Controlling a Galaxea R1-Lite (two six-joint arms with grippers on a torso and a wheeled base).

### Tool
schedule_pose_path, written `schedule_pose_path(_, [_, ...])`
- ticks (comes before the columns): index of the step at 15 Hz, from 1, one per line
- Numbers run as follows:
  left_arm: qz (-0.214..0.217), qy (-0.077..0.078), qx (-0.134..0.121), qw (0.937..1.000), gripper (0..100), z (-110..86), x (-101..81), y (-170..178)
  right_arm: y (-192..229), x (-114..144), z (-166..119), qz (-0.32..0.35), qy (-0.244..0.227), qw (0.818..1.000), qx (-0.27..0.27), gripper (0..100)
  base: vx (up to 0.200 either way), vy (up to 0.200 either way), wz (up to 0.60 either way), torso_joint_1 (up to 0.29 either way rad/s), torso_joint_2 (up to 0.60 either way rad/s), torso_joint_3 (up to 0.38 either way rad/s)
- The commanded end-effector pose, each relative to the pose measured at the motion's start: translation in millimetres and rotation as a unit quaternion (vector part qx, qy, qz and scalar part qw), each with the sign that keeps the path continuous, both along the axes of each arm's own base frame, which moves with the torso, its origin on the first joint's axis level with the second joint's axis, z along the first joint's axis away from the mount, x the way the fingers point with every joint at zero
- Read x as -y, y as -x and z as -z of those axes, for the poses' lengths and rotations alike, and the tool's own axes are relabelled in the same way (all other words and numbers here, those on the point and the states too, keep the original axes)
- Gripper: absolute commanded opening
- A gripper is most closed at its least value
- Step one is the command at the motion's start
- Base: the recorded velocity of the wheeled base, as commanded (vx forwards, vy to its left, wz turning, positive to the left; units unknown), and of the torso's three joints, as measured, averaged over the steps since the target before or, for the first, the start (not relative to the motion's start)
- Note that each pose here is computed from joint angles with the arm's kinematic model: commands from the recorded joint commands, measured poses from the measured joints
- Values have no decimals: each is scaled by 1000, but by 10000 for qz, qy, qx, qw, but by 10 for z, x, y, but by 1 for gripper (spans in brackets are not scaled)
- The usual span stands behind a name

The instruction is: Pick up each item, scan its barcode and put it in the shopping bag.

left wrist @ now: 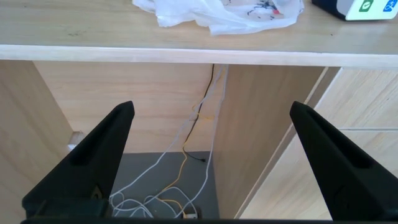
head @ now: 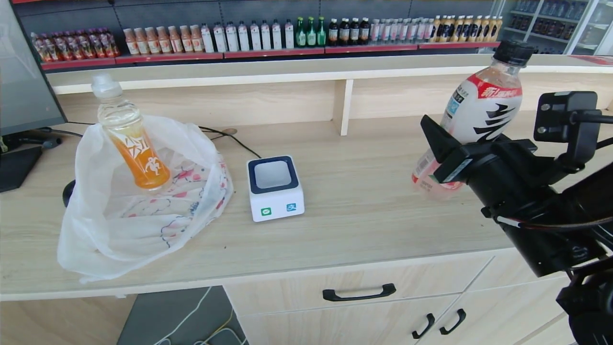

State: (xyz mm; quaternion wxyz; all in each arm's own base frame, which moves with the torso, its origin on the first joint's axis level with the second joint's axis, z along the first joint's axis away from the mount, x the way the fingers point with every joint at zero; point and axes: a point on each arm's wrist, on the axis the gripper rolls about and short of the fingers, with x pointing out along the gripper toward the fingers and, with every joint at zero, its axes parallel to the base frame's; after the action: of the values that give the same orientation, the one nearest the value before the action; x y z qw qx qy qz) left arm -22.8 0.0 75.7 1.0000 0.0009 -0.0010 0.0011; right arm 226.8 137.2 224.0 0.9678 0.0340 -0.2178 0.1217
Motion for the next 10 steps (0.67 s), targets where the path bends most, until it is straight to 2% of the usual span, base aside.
schedule_pose_path(1, [-5, 1, 6, 10000, 100, -1, 0, 0, 5, 5, -7, 2, 1, 10000, 8, 0, 0, 200, 0, -2, 2, 2])
schedule_pose_path(6, [-5, 1, 6, 10000, 100, -1, 0, 0, -11, 2, -83, 126, 35, 9997, 212, 0, 0, 200, 0, 0, 1, 1])
schedule_pose_path(9, [-5, -7, 6, 10000, 100, -1, 0, 0, -50, -34, -198, 190, -131, 9990, 392, 0, 0, 200, 0, 4, 7, 4])
schedule_pose_path(10, [3, -14, 6, 10000, 100, -1, 0, 0, -54, -41, -190, 176, -119, 9990, 382, 0, 0, 0, 0, 0, 0, 0])
